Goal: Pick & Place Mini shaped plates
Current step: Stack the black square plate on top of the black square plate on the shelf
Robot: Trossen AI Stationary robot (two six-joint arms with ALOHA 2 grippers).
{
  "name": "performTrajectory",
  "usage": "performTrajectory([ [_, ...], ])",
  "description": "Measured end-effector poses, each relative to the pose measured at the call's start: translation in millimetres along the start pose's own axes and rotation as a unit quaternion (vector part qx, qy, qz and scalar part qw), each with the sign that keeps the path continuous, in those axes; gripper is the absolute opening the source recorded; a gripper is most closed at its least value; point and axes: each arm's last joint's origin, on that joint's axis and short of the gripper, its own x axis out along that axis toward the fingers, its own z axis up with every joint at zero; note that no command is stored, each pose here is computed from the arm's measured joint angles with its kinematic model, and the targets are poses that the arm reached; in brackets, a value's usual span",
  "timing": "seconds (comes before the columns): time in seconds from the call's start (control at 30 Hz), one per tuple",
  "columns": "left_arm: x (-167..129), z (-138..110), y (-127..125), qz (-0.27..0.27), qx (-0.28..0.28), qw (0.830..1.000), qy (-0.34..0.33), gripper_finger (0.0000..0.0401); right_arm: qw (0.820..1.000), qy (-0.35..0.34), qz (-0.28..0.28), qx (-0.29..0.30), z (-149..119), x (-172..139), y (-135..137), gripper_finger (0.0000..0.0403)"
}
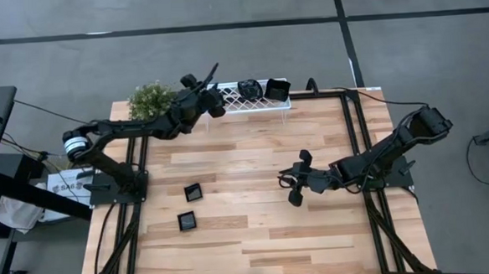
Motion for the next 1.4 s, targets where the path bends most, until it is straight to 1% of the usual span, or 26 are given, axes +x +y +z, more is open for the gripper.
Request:
performTrajectory([
  [0.17, 2.0, 1.3, -0.8, 0.011, 0.017, 1.000, -0.009, 0.0131, 1.000, 0.000, -0.005, 0.002, 0.7, 1.5, -2.3, 0.0076],
  [0.33, 2.4, 2.1, 0.3, 0.018, 0.018, 1.000, -0.014, 0.0131, 1.000, 0.000, -0.008, 0.004, 1.2, 2.3, -3.6, 0.0076],
  [0.7, 8.3, -5.0, 6.7, 0.030, 0.014, 0.999, 0.003, 0.0131, 1.000, 0.001, -0.007, 0.003, 1.2, 2.3, -3.6, 0.0076],
  [0.87, 9.5, -6.1, 8.3, 0.033, 0.008, 0.999, 0.002, 0.0131, 1.000, 0.001, -0.007, 0.003, 1.2, 2.3, -3.6, 0.0076],
  [0.93, 12.3, -7.8, 9.2, 0.033, -0.009, 0.999, -0.005, 0.0131, 1.000, 0.001, -0.007, 0.003, 1.2, 2.3, -3.6, 0.0076],
  [1.0, 13.9, -9.4, 8.8, 0.033, -0.012, 0.999, -0.003, 0.0131, 1.000, 0.001, -0.007, 0.003, 1.1, 2.3, -3.5, 0.0076],
  [1.27, 12.6, -7.5, 7.9, 0.033, -0.011, 0.999, -0.007, 0.0131, 1.000, 0.000, -0.010, 0.005, 1.5, 3.0, -4.7, 0.0076],
  [1.4, 5.2, 1.5, 2.4, 0.026, -0.001, 0.999, -0.023, 0.0131, 1.000, 0.001, -0.010, 0.003, 1.6, 3.1, -4.8, 0.0076],
])
